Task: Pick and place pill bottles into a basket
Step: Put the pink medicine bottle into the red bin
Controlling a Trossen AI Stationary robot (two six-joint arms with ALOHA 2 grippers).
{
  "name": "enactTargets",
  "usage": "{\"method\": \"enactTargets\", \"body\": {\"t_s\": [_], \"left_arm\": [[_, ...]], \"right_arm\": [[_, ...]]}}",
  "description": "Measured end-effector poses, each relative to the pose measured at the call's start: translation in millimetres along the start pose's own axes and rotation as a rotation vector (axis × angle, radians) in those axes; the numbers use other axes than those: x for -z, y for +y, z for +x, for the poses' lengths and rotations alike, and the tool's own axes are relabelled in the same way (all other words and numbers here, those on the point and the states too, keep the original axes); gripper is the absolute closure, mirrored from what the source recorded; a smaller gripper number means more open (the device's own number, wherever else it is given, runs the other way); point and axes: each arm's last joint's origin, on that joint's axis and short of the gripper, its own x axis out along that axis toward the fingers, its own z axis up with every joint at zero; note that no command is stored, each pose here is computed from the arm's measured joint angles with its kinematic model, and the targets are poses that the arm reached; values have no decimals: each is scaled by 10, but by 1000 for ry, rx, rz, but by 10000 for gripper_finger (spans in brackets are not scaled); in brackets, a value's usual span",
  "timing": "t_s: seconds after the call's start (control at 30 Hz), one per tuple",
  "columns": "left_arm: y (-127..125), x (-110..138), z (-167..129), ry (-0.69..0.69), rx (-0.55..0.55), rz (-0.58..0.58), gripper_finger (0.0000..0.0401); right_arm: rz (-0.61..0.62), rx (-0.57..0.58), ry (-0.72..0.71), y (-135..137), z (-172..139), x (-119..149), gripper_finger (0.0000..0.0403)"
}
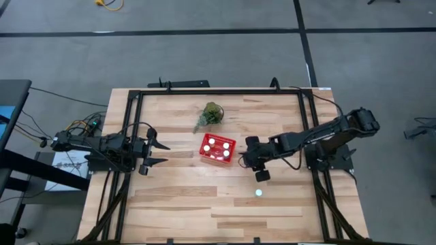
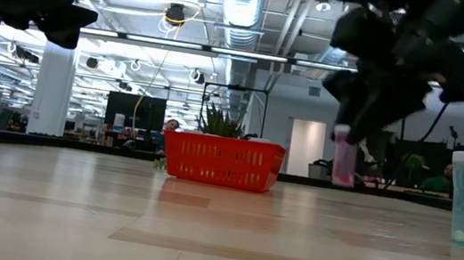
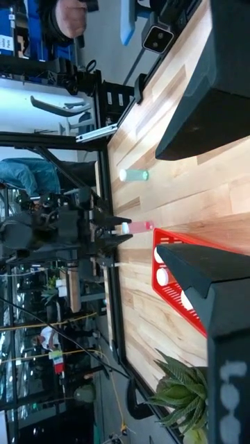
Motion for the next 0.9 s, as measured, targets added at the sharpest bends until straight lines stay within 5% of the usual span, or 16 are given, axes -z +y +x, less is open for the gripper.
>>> {"method": "enactTargets", "body": {"t_s": [0.5, 0.9], "left_arm": [[0, 0, 0, 0, 0, -4, 202], [0, 0, 0, 0, 0, -2, 202]], "right_arm": [[-137, 64, -273, -494, -353, -567, 279], [-112, 96, -284, -825, 142, -588, 286]]}}
